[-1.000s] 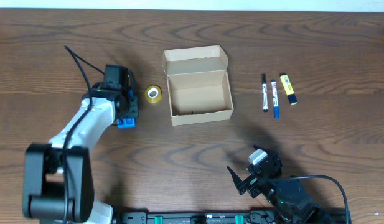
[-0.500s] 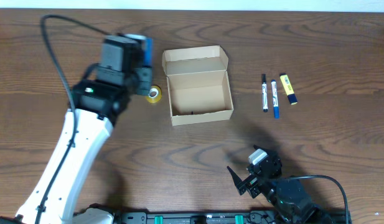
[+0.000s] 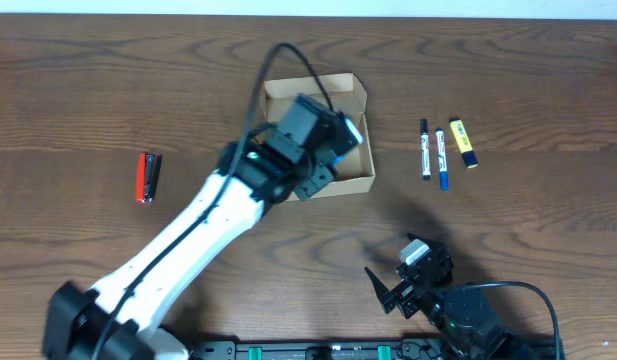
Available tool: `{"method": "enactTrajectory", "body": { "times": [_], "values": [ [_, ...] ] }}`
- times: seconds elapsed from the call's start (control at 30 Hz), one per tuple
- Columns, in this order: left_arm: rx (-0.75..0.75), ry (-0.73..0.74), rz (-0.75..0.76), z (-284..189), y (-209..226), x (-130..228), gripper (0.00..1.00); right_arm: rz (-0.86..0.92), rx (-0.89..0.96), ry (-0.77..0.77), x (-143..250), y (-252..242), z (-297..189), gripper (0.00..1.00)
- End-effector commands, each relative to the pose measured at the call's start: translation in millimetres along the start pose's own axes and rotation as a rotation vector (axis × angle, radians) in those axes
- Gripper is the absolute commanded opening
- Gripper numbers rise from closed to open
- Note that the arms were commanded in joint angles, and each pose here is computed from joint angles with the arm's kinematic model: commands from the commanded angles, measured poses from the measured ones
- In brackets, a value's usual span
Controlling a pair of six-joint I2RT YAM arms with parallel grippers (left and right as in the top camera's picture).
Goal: Pack container
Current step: 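Carry the blue duster into the cardboard box and release it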
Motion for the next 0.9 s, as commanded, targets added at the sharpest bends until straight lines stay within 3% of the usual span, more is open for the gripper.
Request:
{"method": "enactTrajectory", "body": {
  "times": [0.0, 0.57, 0.87],
  "values": [
    [-0.037, 0.029, 0.132, 14.2, 6.1, 0.0, 0.45, -0.019, -0.009, -0.008, -0.5, 2.2, -0.2, 0.99],
    [0.042, -0.01, 0.387, 44.0, 17.4, -5.2, 0.51, -0.019, -0.009, -0.008, -0.5, 2.2, -0.2, 0.99],
    [0.077, 0.042, 0.412, 57.5, 21.5, 8.4, 0.51, -0.019, -0.009, -0.008, -0.5, 2.2, -0.2, 0.99]
  ]
}}
Point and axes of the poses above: each gripper's point midway between its finger pads, its own z axis out along the fingers, its own y axis along the line the jaws close on, x = y × z, the point moved 3 cm from there along -z, back along the fingers, and after that the axes turned 13 degrees about -z, right-handed, at the moved point
